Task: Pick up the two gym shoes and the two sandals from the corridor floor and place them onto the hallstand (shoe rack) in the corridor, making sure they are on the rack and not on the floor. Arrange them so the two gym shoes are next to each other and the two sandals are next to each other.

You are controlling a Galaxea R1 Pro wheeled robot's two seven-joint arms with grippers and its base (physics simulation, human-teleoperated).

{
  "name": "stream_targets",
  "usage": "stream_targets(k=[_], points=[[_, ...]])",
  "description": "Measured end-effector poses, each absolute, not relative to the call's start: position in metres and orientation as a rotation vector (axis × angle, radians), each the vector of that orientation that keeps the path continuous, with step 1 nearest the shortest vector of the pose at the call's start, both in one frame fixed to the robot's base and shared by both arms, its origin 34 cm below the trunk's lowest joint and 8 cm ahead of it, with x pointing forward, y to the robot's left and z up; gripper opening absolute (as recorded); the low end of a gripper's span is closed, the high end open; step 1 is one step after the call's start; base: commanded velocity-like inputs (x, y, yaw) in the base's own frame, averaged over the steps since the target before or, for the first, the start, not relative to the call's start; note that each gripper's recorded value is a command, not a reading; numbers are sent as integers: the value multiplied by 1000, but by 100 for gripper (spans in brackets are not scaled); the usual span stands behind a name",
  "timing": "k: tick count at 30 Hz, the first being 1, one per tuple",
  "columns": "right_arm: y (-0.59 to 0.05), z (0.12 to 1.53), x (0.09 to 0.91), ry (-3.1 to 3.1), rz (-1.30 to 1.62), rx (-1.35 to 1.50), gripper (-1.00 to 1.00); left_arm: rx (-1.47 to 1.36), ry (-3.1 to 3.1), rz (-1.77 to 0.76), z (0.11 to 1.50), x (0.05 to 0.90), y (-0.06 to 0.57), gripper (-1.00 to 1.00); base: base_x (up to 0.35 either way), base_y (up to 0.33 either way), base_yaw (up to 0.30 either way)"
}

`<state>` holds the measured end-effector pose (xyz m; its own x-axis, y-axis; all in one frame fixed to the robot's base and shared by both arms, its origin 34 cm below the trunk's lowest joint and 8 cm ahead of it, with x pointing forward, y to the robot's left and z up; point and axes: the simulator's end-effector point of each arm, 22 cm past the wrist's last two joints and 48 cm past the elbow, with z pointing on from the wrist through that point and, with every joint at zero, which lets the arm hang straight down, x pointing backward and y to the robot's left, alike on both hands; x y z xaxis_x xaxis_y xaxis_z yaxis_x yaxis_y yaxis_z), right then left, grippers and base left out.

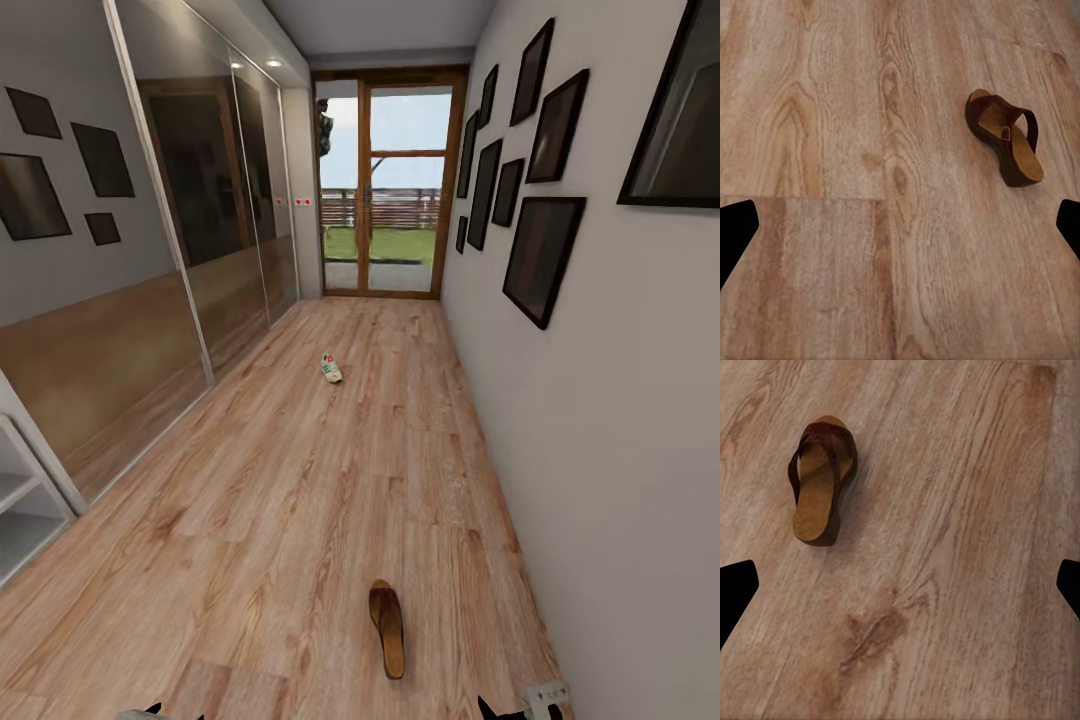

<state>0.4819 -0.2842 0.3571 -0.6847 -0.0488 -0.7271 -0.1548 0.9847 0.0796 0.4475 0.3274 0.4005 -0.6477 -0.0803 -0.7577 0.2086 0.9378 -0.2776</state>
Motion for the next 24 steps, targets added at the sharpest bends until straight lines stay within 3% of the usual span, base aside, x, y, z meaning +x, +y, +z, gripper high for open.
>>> stream_targets(k=[8,24], points=[[-284,357,482,2323,171,-141,100,90,2235,-433,401,448,327,100,69,0,0],[-284,357,482,2323,171,-141,100,91,2235,-433,401,448,328,100,184,0,0]])
